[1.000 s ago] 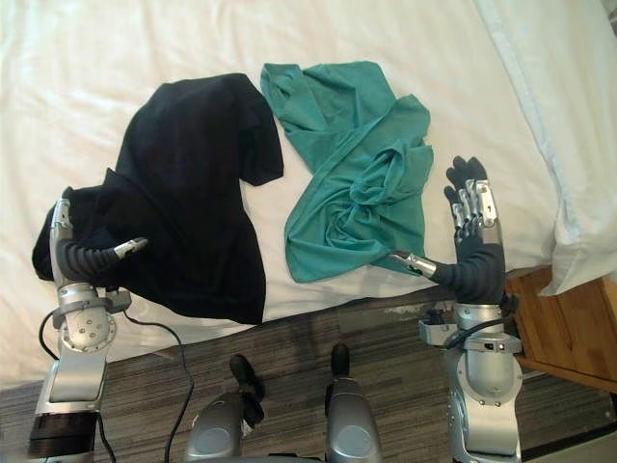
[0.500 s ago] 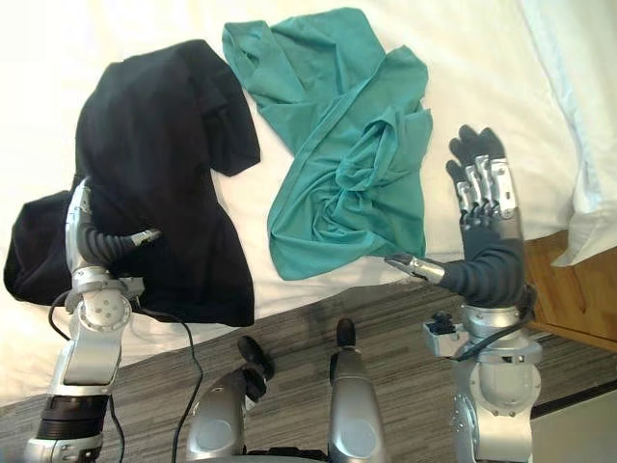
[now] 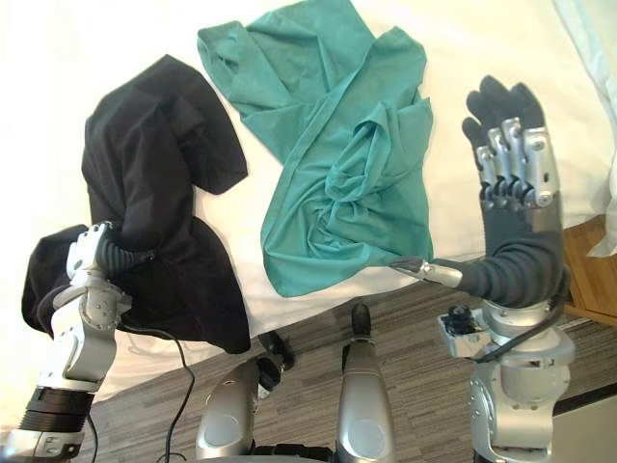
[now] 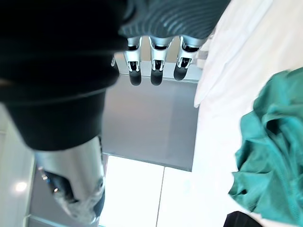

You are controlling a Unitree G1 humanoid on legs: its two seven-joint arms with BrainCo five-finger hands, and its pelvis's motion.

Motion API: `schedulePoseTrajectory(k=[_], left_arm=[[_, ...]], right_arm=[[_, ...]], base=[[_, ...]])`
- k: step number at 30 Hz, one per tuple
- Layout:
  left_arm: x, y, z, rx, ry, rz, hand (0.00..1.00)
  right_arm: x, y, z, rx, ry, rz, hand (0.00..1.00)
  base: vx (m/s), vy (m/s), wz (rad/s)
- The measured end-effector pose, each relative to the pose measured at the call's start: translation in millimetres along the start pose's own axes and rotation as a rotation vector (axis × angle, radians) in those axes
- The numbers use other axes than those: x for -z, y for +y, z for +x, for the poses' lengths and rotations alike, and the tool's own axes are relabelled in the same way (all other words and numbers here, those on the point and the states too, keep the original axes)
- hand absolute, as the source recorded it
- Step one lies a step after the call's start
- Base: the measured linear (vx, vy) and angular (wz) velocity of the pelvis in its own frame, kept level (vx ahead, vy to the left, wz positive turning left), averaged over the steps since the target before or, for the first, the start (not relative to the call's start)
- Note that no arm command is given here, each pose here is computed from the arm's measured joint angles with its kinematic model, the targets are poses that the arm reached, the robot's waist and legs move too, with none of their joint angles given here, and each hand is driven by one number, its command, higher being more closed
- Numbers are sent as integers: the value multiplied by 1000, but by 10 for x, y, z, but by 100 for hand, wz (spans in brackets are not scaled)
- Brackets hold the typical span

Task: Tidy the bed and pick cloth on bed and put in laundry

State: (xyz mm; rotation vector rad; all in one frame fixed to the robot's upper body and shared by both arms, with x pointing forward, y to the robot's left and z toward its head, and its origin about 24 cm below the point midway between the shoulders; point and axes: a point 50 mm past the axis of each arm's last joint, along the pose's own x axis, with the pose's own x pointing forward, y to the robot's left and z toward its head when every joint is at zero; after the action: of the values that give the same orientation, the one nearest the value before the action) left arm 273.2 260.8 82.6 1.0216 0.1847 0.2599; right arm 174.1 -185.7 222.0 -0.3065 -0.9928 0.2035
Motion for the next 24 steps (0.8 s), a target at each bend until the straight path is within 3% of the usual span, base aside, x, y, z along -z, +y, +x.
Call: schedulePoseTrajectory(k=[3, 6, 11, 15, 24], left_arm=[[76, -146, 2, 108, 15, -178, 100], [156, -277, -28, 195, 31, -270, 100], [125, -579, -113, 302, -11, -476, 100], [188, -687, -140, 314, 16, -539, 100], [197, -492, -51, 355, -44, -495, 100]], right_arm=[[28, 168, 55, -79, 40, -27, 0], [136, 324, 69, -142, 109, -61, 0], [715, 551, -35, -216, 410, -148, 0], [1139, 586, -161, -190, 627, -204, 0], [1896, 344, -600, -155, 1109, -446, 0]], base=[[77, 38, 5], [85, 62, 14], [148, 47, 29], [139, -38, 28], [-4, 5, 6]])
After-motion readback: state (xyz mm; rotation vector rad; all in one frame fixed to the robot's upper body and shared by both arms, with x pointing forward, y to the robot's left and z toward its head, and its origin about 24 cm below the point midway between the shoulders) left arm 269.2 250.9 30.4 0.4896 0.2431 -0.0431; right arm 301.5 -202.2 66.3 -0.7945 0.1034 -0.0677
